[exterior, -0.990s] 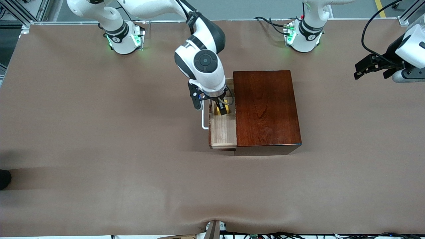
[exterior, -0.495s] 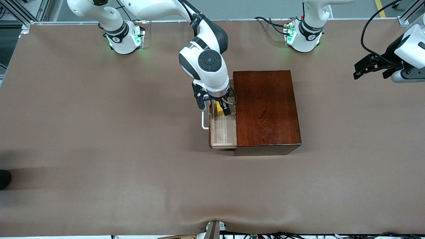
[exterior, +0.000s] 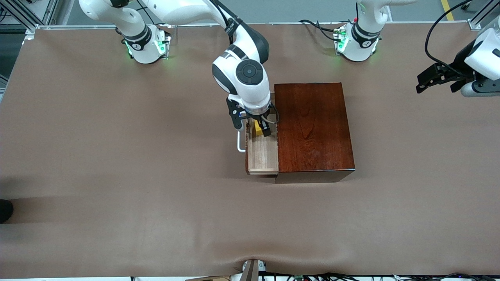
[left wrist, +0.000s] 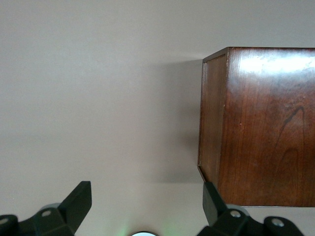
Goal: Open drawer, take yellow block, close drawer
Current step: 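Lower the right gripper and close it on the yellow cube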
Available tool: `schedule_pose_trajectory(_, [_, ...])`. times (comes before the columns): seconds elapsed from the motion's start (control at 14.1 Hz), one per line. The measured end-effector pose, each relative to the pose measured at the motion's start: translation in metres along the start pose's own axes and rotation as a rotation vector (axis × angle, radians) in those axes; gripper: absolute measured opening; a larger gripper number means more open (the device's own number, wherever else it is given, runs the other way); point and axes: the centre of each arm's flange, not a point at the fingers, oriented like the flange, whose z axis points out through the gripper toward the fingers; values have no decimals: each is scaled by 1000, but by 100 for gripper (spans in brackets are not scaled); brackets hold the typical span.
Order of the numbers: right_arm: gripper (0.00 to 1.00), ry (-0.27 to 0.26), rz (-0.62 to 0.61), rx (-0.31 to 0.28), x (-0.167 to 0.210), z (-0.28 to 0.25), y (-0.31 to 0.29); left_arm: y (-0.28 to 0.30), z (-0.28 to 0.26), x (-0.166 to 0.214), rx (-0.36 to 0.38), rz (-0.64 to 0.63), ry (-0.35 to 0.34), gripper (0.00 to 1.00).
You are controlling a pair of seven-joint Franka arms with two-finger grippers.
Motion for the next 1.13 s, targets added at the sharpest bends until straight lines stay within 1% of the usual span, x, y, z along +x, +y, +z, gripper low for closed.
schedule_pose_trajectory(0.21, [55, 4, 3, -4, -1, 5, 1, -1, 0, 0, 0, 0, 1, 100])
schedule_pose_trajectory(0.49, [56, 1, 22, 10, 1, -1, -4, -1, -2, 0, 0, -1, 3, 100])
schedule_pose_trajectory(0.71, [56, -10, 23, 34, -1, -16, -10, -1, -2, 0, 0, -1, 3, 100])
schedule_pose_trajectory(1.13, [56, 9, 26, 14, 1, -37, -14, -1, 1, 1, 0, 0, -3, 100])
